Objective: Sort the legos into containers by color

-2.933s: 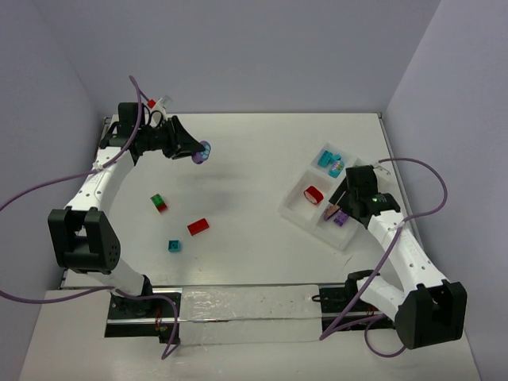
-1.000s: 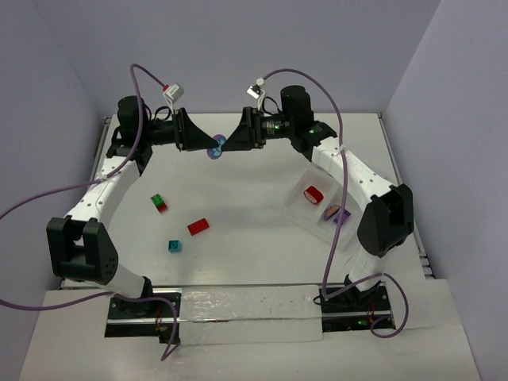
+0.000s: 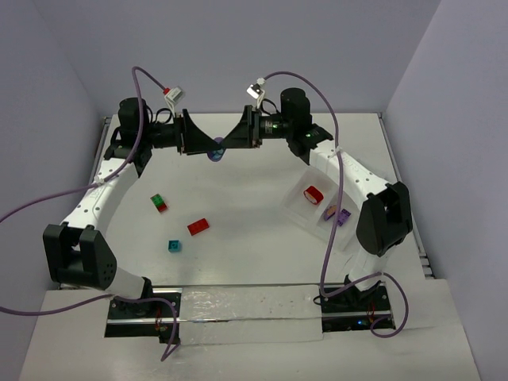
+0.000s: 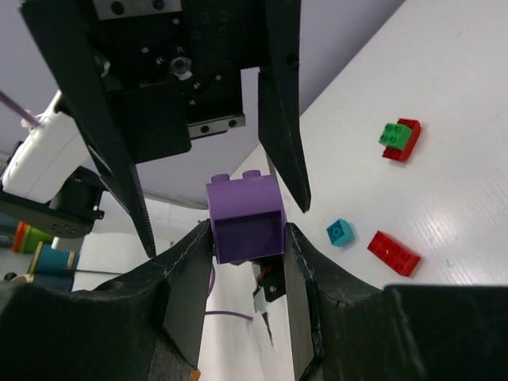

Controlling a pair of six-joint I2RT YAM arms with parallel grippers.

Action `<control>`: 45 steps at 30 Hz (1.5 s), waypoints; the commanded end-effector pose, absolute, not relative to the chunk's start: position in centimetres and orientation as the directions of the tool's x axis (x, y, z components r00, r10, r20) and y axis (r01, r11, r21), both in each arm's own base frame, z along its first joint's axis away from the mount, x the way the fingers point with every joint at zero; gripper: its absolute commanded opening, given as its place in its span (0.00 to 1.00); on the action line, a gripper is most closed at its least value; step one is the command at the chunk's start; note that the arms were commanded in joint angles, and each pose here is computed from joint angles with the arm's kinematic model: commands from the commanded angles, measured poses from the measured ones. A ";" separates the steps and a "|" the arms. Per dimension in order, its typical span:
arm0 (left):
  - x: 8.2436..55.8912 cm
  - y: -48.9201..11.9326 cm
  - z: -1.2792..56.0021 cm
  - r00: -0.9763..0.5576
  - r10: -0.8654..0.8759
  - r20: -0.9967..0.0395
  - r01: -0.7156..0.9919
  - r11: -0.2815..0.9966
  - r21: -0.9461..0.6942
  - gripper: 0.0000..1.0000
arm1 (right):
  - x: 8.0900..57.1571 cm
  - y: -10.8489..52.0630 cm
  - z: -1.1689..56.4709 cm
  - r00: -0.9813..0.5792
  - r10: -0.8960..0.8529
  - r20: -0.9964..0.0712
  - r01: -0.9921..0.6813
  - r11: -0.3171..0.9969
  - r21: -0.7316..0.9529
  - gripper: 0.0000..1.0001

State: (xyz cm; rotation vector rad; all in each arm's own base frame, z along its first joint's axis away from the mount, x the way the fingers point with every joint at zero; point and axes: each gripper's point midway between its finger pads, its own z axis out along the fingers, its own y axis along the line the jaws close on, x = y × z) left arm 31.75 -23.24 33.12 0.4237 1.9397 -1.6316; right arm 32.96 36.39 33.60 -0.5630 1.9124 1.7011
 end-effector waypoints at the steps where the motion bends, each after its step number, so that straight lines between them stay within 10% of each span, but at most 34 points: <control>1: 31.2 -23.1 34.8 -0.739 -0.118 -0.663 0.632 0.220 -0.743 0.92 | 32.5 35.3 35.4 -0.732 0.074 -0.677 -0.661 0.163 0.732 0.00; 14: 35.4 -18.3 32.9 -0.723 -0.244 -0.646 0.497 0.467 -0.732 0.96 | 35.2 27.3 29.5 -0.712 0.106 -0.694 -0.506 0.608 0.612 0.00; 21: 38.3 -14.0 29.4 -0.693 -0.349 -0.631 0.258 0.697 -0.669 0.96 | 36.5 14.1 24.3 -0.658 0.268 -0.704 -0.089 0.901 0.425 0.00; 31: 38.8 -10.8 25.4 -0.681 -0.399 -0.614 0.081 0.792 -0.605 0.95 | 30.6 0.0 21.7 -0.527 0.346 -0.777 0.351 0.920 0.171 0.00; 45: 38.9 -10.9 23.9 -0.725 -0.376 -0.577 0.069 0.794 -0.603 0.95 | 27.5 -0.5 15.4 -0.567 0.484 -0.667 0.445 0.861 0.246 0.10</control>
